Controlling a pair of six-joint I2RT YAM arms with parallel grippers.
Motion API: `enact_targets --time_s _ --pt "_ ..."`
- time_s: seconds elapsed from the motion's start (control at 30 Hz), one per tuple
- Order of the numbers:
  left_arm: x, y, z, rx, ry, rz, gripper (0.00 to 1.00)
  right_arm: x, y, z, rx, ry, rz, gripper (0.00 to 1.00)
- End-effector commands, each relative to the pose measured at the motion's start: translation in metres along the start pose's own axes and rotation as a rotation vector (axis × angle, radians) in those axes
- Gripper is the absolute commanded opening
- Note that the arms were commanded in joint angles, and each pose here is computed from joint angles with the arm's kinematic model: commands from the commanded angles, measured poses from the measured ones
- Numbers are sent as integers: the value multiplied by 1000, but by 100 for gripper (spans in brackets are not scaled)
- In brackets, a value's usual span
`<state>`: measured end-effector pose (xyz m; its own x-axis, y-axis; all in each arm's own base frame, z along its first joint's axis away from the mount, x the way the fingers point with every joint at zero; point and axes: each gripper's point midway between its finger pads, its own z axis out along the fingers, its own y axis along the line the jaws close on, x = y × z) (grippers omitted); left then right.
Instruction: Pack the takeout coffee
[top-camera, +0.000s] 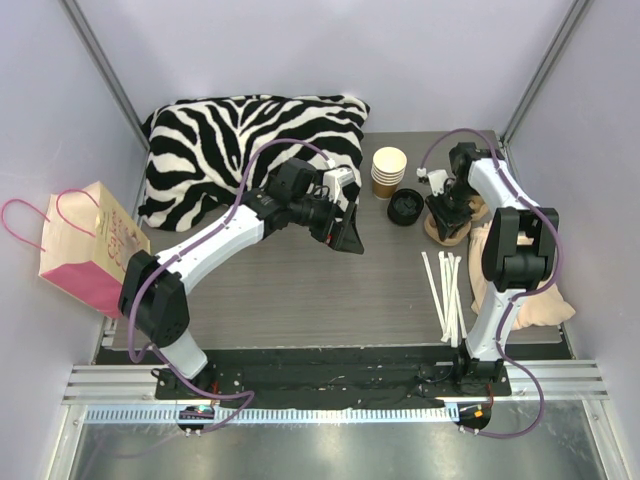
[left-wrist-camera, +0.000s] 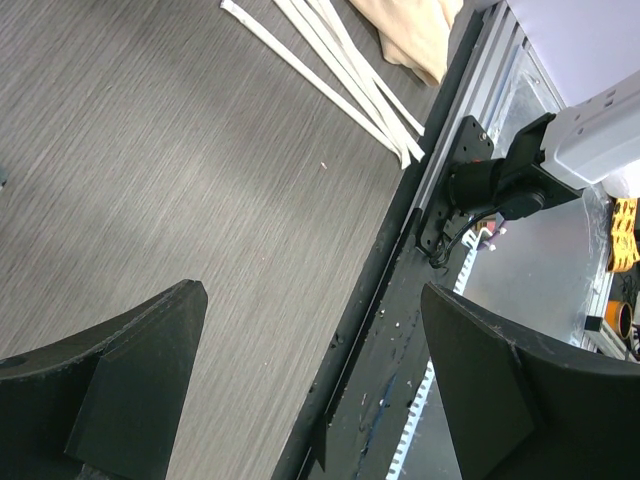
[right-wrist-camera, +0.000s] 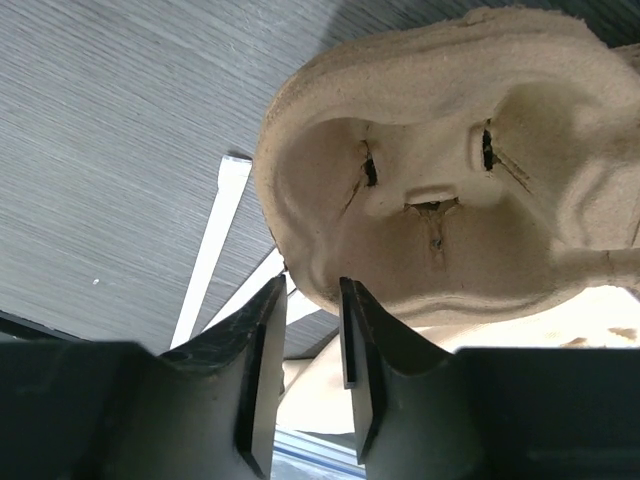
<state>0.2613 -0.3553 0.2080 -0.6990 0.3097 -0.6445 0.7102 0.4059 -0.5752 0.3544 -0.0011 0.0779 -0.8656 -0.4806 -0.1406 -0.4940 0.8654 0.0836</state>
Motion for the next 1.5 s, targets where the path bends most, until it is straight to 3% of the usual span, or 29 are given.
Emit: enact_targets --time_s 0.0,0.17,0.37,0.8,1.07,1.2,1.23,1.27,1.47 --pt "-13 -7 1 19 -39 34 94 -3 2 2 -4 -2 -14 38" --pt "-13 -7 1 19 -38 36 94 -5 0 2 1 -5 -14 31" --pt "-13 -7 0 18 -39 37 94 -5 2 -1 -1 -11 -15 2" --pt "-8 -11 4 31 -25 30 94 -19 15 -45 -18 -103 0 1" --pt "-7 -15 8 58 -36 -5 94 -17 24 -48 -59 -106 15 1" --pt "-28 -25 22 148 -133 -62 94 -20 31 -46 -101 -119 32 1" --pt "-33 -27 27 168 -148 -139 95 -21 34 -46 -115 -125 41 1" --pt "-52 -32 29 204 -227 -114 95 -22 35 -47 -122 -130 43 1" --pt "-76 -22 73 267 -331 -372 97 -27 43 -49 -163 -152 73 1"
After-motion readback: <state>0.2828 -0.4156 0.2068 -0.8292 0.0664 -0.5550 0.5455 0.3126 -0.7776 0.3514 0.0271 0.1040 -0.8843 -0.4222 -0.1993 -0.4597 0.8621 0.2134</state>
